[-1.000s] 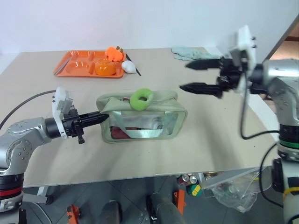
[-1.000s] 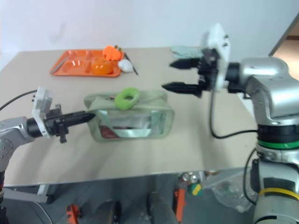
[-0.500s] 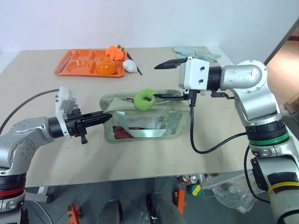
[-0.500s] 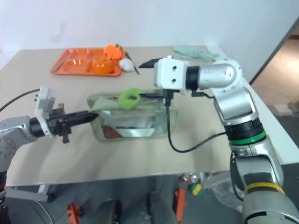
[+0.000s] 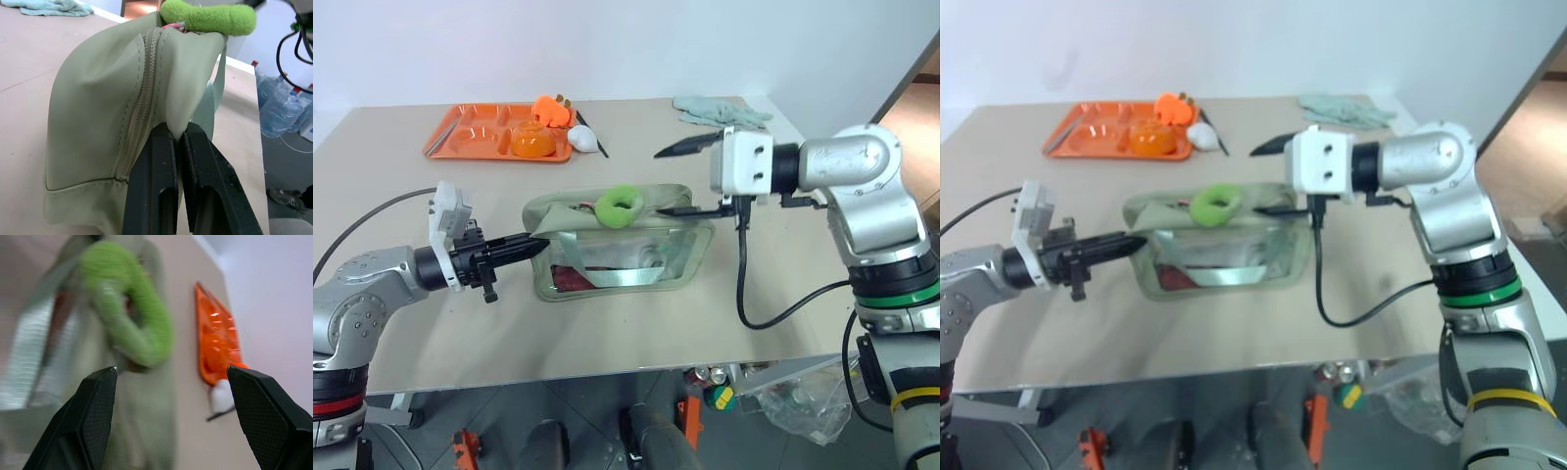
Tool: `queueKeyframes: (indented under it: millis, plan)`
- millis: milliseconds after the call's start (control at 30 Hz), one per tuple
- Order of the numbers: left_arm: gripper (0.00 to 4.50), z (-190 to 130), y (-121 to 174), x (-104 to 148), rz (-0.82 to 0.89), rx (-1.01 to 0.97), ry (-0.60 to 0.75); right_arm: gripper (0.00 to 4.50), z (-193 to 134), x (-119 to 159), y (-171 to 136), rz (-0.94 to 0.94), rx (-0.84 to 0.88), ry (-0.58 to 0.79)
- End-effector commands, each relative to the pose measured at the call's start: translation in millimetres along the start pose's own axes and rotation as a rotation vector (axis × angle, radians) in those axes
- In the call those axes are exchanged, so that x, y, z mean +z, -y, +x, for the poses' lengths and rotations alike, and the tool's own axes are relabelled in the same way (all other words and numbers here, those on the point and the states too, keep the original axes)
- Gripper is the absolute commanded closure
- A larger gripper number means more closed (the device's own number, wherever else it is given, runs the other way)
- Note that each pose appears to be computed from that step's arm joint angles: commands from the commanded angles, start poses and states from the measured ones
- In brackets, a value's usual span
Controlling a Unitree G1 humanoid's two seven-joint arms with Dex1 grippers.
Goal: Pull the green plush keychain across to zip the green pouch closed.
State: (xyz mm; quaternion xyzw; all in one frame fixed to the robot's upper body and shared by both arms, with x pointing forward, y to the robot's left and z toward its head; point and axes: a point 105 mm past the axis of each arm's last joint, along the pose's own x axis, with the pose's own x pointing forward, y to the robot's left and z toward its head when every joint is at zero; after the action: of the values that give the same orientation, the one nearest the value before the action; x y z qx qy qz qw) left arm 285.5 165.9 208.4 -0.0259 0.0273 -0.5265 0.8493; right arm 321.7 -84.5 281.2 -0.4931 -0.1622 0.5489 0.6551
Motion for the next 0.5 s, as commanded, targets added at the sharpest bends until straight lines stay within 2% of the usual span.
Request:
queueKeyframes:
  millis: [33, 400, 500]
  plan:
    - [4.50, 1.4, 6.8, 14.5, 0.045, -0.025, 0.046, 0.82, 2.2, 12.2, 0.7, -0.064, -0.004, 0.025]
    - [4.50, -1.5, 7.9, 15.7, 0.042, -0.010, 0.058, 0.82, 19.3, 18.6, 4.8, -0.060, -0.008, 0.090]
    - [4.50, -1.4, 8.0, 15.1, 0.042, -0.007, 0.059, 1.55, 19.9, 17.0, 3.4, -0.051, 0.006, 0.096]
